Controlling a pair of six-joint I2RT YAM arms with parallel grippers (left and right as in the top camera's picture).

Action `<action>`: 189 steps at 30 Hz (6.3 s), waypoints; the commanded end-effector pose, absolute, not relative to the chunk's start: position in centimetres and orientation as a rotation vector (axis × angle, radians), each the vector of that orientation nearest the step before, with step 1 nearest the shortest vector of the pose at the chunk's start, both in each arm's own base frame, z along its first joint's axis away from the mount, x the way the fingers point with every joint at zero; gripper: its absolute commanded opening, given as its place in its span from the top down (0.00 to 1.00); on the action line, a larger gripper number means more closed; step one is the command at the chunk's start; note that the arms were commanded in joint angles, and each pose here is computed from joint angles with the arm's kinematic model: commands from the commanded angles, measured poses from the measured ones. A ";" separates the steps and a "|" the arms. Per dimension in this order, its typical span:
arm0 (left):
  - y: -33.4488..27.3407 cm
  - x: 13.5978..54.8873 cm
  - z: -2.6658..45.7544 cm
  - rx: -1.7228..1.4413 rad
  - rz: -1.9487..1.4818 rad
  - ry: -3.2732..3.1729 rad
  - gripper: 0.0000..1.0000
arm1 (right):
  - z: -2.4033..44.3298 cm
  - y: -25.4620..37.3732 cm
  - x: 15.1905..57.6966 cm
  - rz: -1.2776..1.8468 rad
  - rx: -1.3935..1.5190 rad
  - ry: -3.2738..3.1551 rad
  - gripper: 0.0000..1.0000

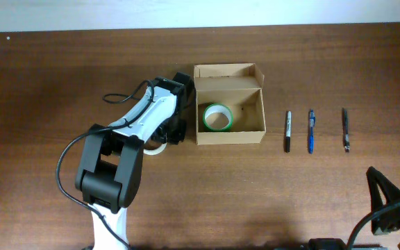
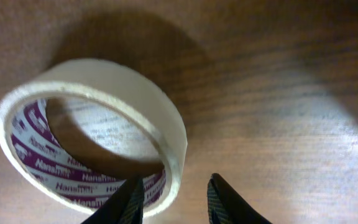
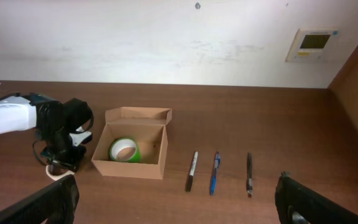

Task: Pack container
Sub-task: 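Grasp the white masking tape roll's rim with the left gripper, then lift the white tape and carry it over the box, then lower the white tape into the box and release it, then retract the left arm and move the right gripper toward the pens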

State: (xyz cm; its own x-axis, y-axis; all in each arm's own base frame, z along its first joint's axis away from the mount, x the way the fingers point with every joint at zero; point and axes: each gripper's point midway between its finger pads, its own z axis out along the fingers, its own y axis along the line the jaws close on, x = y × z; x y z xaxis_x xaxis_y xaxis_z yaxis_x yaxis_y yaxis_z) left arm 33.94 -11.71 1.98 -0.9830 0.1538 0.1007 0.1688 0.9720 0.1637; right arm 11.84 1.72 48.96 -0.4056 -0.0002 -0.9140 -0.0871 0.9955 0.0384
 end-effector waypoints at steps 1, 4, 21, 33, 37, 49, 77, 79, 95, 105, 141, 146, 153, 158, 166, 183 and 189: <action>-11.6 34.5 2.8 -0.267 -0.274 -3.075 0.67 | 48.7 1.6 11.8 0.089 -0.059 1.997 0.01; -11.8 35.0 2.7 -0.267 -0.266 -3.094 0.67 | 48.7 1.6 11.8 0.089 -0.059 1.997 0.02; -11.3 33.4 0.0 -0.266 -0.263 -3.069 0.67 | 48.7 1.7 11.8 0.094 -0.062 1.996 0.01; -11.5 33.9 0.0 -0.266 -0.250 -3.089 0.98 | 48.7 2.0 11.7 0.111 -0.073 1.996 0.01; -11.5 34.2 0.9 -0.266 -0.255 -3.108 0.98 | 48.7 2.0 11.7 0.111 -0.073 1.996 0.01; -15.9 43.5 25.9 -0.459 0.040 -3.733 0.98 | 48.7 2.2 11.7 0.125 -0.082 1.995 0.01; -32.3 33.2 15.1 -1.546 0.168 -3.011 0.98 | 48.8 2.9 11.6 0.164 -0.107 1.992 0.01; -32.2 33.4 14.4 -1.580 0.155 -2.979 0.98 | 48.8 2.9 11.6 0.164 -0.107 1.992 0.01; -31.6 36.8 10.3 -1.549 0.193 -2.971 0.98 | 49.1 2.9 10.2 0.160 -0.110 1.954 0.01; -31.2 36.9 9.2 -1.511 0.278 -2.952 0.98 | 49.2 2.9 9.8 0.160 -0.110 1.945 0.01; -29.6 34.6 4.8 -1.448 0.243 -2.855 0.98 | 49.2 2.8 9.9 0.155 -0.108 1.946 0.01; -29.3 34.1 4.0 -1.437 0.235 -2.839 0.98 | 49.2 2.8 9.9 0.155 -0.108 1.946 0.01; -29.4 34.3 4.0 -1.440 0.238 -2.844 0.88 | 49.2 2.8 9.9 0.155 -0.108 1.946 0.01; -29.4 34.3 4.0 -1.441 0.238 -2.846 0.50 | 49.2 2.8 9.9 0.155 -0.108 1.946 0.01; -30.5 35.8 6.6 -1.474 0.261 -2.900 0.22 | 49.2 2.8 9.9 0.155 -0.108 1.946 0.01; -27.8 40.9 34.0 -1.382 0.141 -3.605 0.06 | 47.3 1.8 11.1 0.100 -0.063 2.025 0.01; -20.2 39.4 36.4 -0.955 -0.040 -3.720 0.06 | 43.2 1.0 13.2 0.061 -0.031 2.191 0.01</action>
State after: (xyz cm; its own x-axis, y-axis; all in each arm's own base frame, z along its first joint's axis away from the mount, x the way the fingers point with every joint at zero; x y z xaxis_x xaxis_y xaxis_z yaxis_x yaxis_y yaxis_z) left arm 39.37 -24.71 33.44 -0.6055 0.5555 -0.5699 0.5761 0.8000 0.1677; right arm 12.56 1.53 44.89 -0.5246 0.0037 -0.8514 -0.0718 0.9962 0.0486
